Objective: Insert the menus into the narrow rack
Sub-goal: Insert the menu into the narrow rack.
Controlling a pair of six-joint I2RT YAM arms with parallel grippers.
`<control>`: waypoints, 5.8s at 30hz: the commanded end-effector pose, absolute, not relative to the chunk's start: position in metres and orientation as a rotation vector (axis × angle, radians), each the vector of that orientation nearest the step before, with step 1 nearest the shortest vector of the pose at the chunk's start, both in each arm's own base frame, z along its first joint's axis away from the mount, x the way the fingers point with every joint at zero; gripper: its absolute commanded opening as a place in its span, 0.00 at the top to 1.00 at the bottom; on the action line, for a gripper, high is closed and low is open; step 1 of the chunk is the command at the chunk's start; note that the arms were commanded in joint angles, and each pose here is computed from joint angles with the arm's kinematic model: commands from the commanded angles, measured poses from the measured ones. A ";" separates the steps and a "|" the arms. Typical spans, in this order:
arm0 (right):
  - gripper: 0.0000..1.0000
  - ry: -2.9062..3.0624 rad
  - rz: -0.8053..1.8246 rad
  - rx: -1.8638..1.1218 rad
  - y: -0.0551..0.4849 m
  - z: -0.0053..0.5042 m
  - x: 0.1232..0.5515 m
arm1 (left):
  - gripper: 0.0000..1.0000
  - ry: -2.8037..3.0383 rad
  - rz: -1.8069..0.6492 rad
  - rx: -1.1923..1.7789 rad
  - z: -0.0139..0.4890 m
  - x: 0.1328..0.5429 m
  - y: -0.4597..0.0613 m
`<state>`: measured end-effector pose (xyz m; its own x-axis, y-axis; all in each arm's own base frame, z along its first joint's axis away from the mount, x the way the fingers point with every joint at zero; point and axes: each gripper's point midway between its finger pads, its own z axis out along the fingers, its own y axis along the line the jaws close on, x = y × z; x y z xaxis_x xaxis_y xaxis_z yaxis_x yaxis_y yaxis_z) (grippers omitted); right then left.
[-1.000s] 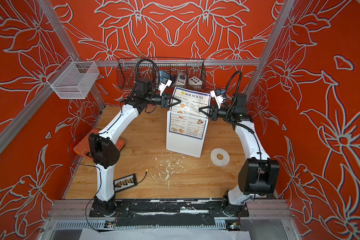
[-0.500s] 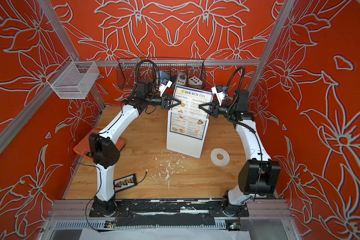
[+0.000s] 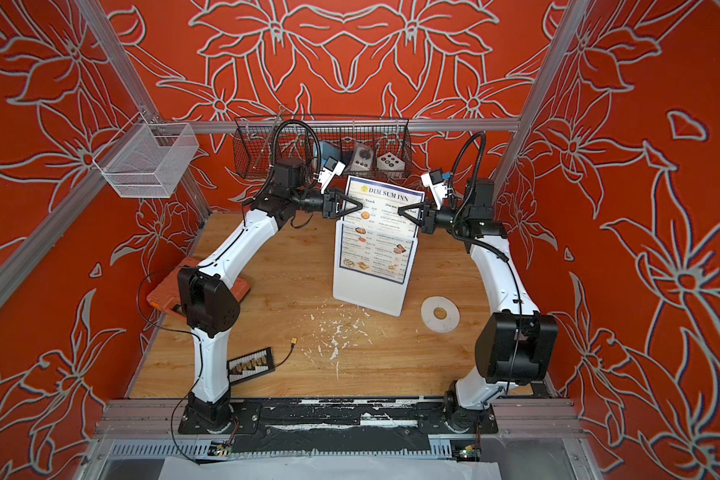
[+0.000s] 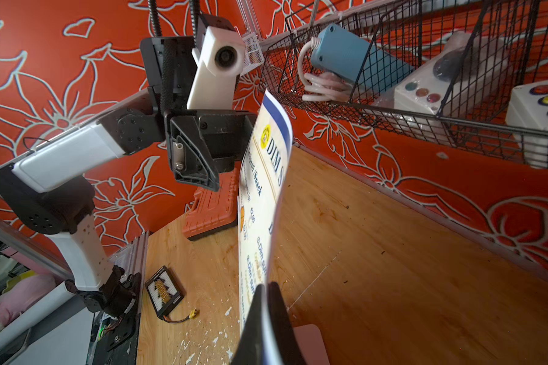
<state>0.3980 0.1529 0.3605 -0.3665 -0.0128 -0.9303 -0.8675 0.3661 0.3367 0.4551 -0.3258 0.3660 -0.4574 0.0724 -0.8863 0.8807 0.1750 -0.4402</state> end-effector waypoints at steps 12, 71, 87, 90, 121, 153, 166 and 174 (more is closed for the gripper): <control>0.87 1.643 1.112 -0.843 0.160 0.368 0.374 | 0.41 1.650 -1.359 0.962 0.388 0.430 -0.322; 1.00 1.728 1.098 -0.899 0.162 0.341 0.357 | 0.35 1.760 -1.293 0.769 0.377 0.427 -0.315; 0.77 1.701 0.879 -0.856 0.150 0.358 0.368 | 0.29 1.804 -1.250 0.709 0.373 0.433 -0.311; 0.77 1.693 0.909 -0.868 0.153 0.363 0.369 | 0.28 1.784 -1.251 0.720 0.382 0.432 -0.313; 0.31 2.195 0.162 -0.246 0.163 0.389 0.408 | 0.08 2.000 -0.878 0.375 0.386 0.441 -0.273; 0.30 2.094 0.106 -0.232 0.170 0.398 0.402 | 0.08 2.006 -0.897 0.412 0.377 0.444 -0.281; 0.31 2.068 0.133 -0.242 0.183 0.386 0.408 | 0.08 2.014 -0.910 0.408 0.371 0.447 -0.288; 0.31 2.171 0.112 -0.247 0.187 0.344 0.408 | 0.07 2.030 -0.891 0.415 0.362 0.447 -0.290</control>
<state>0.4129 0.1896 0.3518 -0.5387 -0.1483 -0.8293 -0.2436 0.9698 -0.0152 0.4450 -0.2867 0.3631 -0.5884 -0.0429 -0.8075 0.5665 0.6907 -0.4494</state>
